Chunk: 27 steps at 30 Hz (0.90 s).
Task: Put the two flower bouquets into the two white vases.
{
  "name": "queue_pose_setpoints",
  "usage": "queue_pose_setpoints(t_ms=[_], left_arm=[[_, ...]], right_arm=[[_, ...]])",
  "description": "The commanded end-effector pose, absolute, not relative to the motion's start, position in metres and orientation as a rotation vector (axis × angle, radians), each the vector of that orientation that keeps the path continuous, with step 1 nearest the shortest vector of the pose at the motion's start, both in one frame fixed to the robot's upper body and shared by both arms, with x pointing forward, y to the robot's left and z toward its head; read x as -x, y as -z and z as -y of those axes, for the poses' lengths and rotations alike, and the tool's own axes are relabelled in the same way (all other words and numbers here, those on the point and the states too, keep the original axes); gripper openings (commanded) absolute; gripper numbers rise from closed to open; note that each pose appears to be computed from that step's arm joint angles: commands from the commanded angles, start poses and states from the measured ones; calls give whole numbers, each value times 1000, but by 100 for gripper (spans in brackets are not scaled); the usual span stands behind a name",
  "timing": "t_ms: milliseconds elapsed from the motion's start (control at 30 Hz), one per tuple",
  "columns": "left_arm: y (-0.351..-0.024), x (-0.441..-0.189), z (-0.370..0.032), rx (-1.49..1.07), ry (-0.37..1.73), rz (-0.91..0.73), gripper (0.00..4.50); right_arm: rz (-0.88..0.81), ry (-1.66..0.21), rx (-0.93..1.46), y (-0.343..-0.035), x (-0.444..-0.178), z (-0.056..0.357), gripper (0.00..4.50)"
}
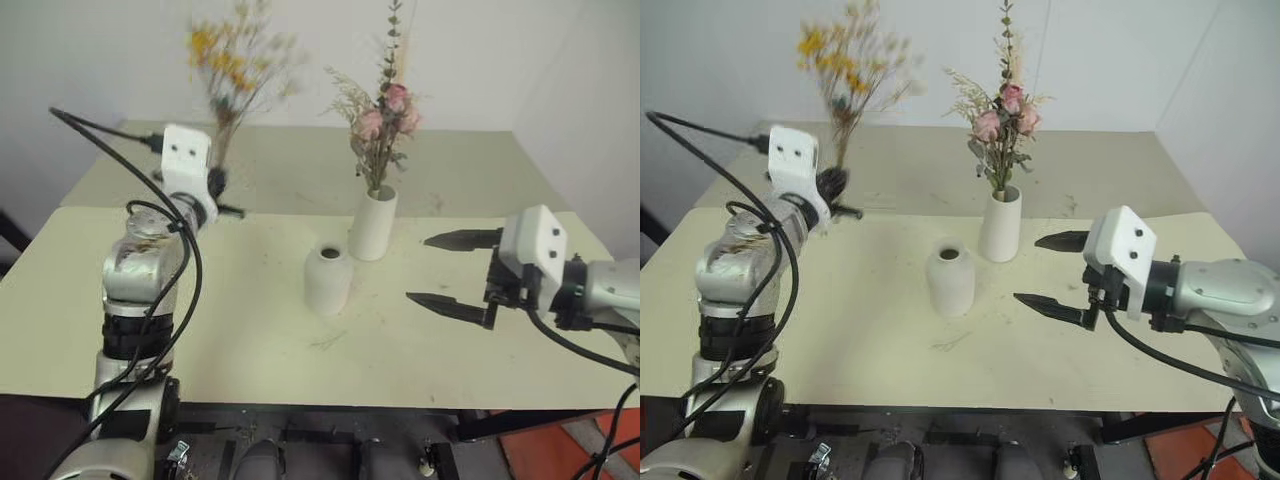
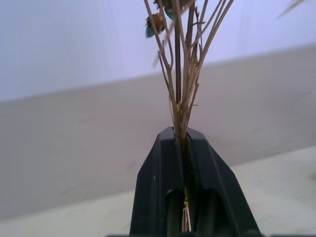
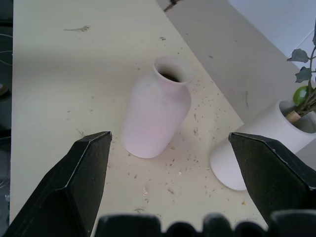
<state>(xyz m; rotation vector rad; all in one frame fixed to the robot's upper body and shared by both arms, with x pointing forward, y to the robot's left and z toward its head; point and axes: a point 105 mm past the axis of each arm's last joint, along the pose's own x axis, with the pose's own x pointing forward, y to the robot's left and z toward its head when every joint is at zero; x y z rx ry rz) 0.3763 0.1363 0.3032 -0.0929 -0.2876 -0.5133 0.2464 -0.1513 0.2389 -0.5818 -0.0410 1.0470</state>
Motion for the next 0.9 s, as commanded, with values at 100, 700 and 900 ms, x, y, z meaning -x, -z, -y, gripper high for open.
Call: queue_pose_setpoints(t_ms=[100, 700, 900], left_arm=[[-371, -330, -108, 438, 984, 670, 15], [-308, -356, -63, 441, 1245, 410, 15], [-285, -351, -70, 380, 1275, 352, 15]], right_arm=[[64, -1001, 620, -245, -239, 154, 450], [66, -900, 600, -237, -230, 154, 450], [59, -898, 603, -233, -231, 154, 450]])
